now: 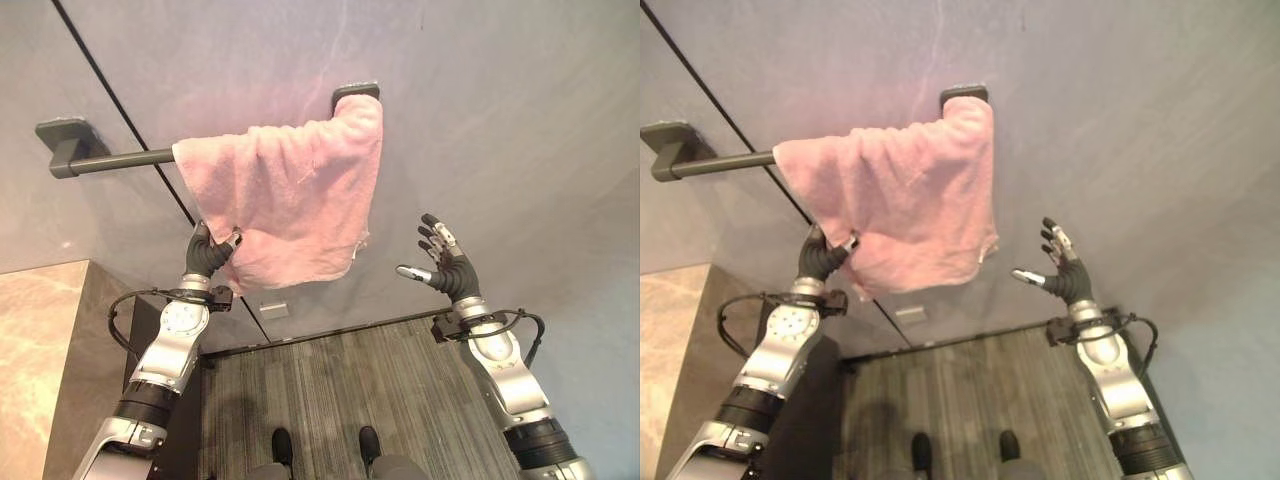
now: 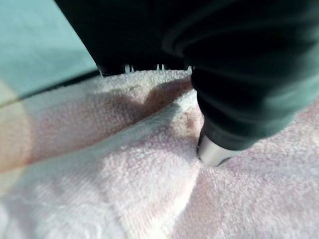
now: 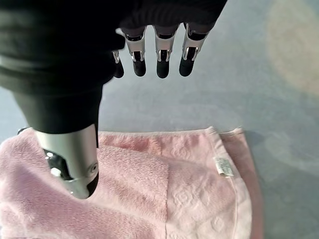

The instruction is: Put brush and paste in cup on sink, flatten towel.

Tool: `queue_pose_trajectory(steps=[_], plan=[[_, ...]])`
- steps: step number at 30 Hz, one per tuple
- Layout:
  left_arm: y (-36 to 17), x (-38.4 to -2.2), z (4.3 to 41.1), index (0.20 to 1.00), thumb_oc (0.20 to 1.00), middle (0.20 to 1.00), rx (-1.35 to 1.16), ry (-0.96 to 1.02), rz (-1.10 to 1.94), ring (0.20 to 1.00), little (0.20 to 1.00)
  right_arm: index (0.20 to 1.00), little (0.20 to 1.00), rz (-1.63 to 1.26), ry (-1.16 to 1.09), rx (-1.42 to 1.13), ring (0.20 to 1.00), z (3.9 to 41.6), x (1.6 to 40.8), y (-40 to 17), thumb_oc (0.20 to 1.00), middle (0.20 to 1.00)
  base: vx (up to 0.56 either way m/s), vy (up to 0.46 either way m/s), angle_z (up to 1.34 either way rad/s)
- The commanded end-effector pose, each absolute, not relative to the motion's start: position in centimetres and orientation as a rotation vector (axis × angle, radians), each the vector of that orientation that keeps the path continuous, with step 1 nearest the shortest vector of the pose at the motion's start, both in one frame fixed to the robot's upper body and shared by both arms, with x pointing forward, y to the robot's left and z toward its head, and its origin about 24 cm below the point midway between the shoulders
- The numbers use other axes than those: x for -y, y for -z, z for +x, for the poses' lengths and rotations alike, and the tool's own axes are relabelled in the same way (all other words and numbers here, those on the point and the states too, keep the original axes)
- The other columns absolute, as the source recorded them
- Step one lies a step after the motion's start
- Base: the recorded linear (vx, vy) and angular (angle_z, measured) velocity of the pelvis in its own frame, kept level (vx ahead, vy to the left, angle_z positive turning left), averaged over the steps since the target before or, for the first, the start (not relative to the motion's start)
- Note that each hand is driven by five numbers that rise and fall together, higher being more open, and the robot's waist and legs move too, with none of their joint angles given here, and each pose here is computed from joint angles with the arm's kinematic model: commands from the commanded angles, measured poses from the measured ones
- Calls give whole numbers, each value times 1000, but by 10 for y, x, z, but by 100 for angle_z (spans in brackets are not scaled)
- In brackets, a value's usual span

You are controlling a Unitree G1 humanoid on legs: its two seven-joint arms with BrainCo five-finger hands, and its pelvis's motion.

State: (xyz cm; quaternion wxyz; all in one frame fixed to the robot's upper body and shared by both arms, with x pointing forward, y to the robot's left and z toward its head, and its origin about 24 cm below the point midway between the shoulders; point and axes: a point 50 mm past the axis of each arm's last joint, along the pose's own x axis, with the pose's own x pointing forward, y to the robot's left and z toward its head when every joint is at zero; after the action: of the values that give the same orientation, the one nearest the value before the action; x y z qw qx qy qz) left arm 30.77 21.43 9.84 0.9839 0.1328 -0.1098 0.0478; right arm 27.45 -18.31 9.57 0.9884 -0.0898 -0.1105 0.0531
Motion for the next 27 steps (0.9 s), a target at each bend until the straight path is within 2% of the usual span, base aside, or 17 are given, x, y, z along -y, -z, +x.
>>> queue_pose_trajectory(steps=[1, 27], plan=[[-128, -228, 312, 200, 200, 200, 331, -122, 271, 200, 200, 1000, 1000, -154, -112, 330, 1000, 280, 178, -116, 1000, 1000, -7, 13, 4], [-112, -245, 299, 200, 200, 200, 273, -177, 266, 200, 200, 1000, 1000, -153, -136, 307, 1000, 284, 171, -112, 1000, 1000, -3, 15, 6]])
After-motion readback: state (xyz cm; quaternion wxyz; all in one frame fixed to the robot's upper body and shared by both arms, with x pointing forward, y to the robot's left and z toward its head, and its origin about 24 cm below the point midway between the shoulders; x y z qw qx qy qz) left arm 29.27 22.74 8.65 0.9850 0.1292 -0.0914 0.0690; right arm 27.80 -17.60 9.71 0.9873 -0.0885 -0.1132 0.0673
